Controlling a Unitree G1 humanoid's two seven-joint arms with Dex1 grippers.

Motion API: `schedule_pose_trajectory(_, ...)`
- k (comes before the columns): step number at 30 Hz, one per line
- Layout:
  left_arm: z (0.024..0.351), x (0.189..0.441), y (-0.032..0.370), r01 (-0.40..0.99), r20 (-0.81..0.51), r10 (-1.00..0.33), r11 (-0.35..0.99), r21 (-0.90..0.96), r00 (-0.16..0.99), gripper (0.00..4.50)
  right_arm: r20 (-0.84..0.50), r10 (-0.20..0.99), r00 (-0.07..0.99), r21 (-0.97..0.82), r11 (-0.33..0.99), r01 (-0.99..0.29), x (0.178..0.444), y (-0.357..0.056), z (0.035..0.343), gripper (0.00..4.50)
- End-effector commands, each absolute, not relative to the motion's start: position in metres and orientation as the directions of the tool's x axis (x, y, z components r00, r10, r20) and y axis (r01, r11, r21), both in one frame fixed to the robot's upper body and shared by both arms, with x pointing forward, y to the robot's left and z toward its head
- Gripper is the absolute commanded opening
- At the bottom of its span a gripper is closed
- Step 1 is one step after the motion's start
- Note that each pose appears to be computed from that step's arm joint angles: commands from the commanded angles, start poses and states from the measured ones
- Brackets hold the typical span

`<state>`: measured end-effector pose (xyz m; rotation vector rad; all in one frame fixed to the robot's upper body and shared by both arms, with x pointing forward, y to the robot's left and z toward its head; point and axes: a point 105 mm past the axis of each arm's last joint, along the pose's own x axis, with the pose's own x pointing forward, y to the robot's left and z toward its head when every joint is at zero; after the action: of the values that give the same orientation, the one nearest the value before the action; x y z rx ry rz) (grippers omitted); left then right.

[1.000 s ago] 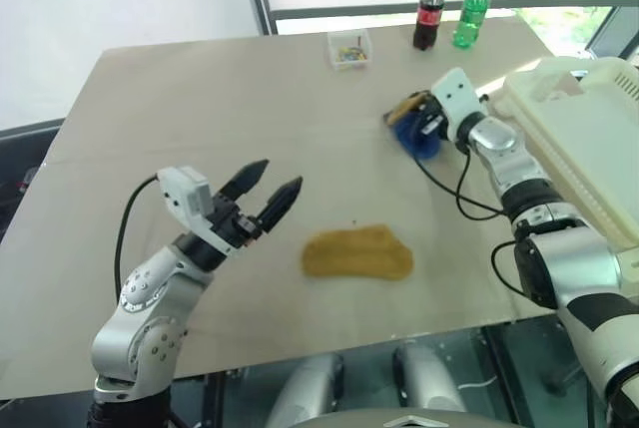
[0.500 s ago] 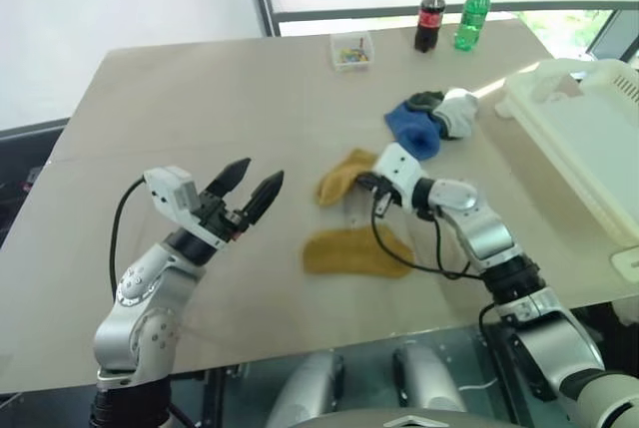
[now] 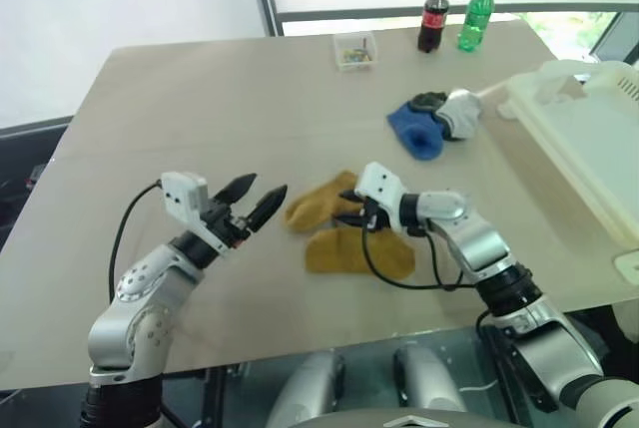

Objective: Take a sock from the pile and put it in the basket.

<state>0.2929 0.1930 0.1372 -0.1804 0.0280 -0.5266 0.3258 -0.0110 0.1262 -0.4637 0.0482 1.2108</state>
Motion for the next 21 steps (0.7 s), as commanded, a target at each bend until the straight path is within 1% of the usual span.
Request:
schedule_pose_trajectory(1, 0.129, 0.290, 0.191, 0.511, -0.077, -0.532, 0.838, -0.193, 0.843, 3.93, -0.198, 0.909, 0.367, -0.349, 0.284, -0.893, 0.316, -0.021, 0.154, 2.65)
schedule_pose_trajectory(5, 0.119, 0.293, 0.190, 0.535, -0.139, -0.553, 0.832, -0.149, 0.822, 3.93, -0.183, 0.904, 0.387, -0.306, 0.322, -0.896, 0.313, -0.034, 0.161, 2.65)
schedule_pose_trajectory(7, 0.113, 0.296, 0.188, 0.544, -0.169, -0.560, 0.828, -0.136, 0.811, 3.93, -0.189, 0.872, 0.451, -0.264, 0.398, -0.879, 0.325, -0.041, 0.158, 2.65)
schedule_pose_trajectory(11, 0.104, 0.300, 0.185, 0.539, -0.218, -0.550, 0.835, -0.113, 0.806, 3.93, -0.240, 0.787, 0.568, -0.254, 0.514, -0.820, 0.355, -0.046, 0.144, 2.65)
schedule_pose_trajectory(13, 0.098, 0.302, 0.186, 0.522, -0.246, -0.528, 0.848, -0.094, 0.813, 3.93, -0.262, 0.753, 0.604, -0.242, 0.554, -0.796, 0.369, -0.047, 0.136, 2.65)
schedule_pose_trajectory(17, 0.092, 0.301, 0.184, 0.516, -0.269, -0.517, 0.853, -0.081, 0.812, 3.93, -0.312, 0.727, 0.611, -0.230, 0.567, -0.791, 0.379, -0.047, 0.123, 2.65)
schedule_pose_trajectory(21, 0.087, 0.298, 0.184, 0.510, -0.289, -0.502, 0.859, -0.055, 0.815, 3.93, -0.367, 0.735, 0.569, -0.200, 0.536, -0.821, 0.377, -0.046, 0.108, 2.65)
